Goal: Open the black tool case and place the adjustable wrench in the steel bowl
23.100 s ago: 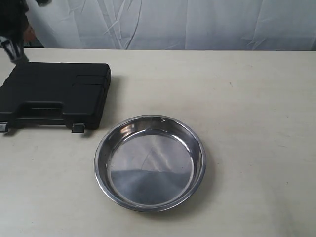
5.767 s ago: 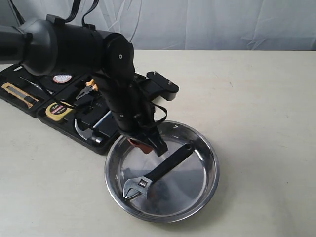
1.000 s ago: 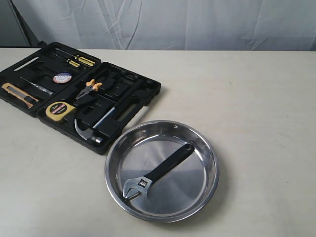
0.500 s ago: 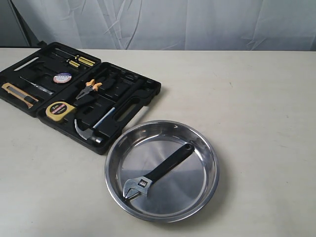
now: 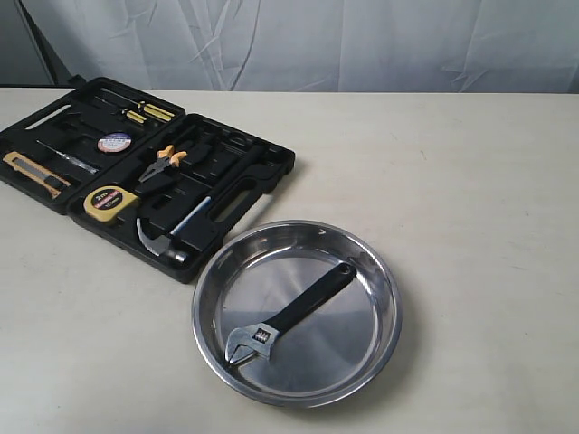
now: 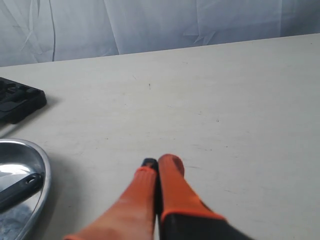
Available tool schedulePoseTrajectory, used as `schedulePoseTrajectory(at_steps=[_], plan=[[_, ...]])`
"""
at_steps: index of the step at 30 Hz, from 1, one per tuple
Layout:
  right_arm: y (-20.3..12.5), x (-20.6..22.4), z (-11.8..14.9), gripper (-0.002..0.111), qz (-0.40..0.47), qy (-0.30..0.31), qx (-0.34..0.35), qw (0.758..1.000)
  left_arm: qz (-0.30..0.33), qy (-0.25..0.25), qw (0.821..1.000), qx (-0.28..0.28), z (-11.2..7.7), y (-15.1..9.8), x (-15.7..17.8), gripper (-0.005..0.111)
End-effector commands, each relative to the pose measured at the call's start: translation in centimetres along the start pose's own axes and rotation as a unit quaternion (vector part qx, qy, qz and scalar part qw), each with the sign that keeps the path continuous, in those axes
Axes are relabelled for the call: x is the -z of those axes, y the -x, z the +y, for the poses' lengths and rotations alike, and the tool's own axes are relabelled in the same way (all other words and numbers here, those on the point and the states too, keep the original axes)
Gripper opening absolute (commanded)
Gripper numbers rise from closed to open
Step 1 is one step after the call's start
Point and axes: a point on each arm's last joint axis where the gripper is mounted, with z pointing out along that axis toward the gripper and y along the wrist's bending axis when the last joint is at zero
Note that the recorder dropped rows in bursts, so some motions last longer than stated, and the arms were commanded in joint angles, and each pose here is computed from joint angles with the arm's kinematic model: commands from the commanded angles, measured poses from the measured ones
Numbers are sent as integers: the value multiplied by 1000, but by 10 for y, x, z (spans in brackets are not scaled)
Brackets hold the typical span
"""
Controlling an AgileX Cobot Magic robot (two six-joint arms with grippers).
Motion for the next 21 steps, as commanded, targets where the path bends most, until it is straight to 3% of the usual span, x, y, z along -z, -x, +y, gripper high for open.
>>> schedulePoseTrajectory(at_steps=[1,21], plan=[[2,1,0,0,-11,-2,3,1000,-5,-2,1000,3,0,-1,0,0],[3,1,0,0,-12,-2,1,1000,-5,-19,1000,0,-2,-1,0,0]])
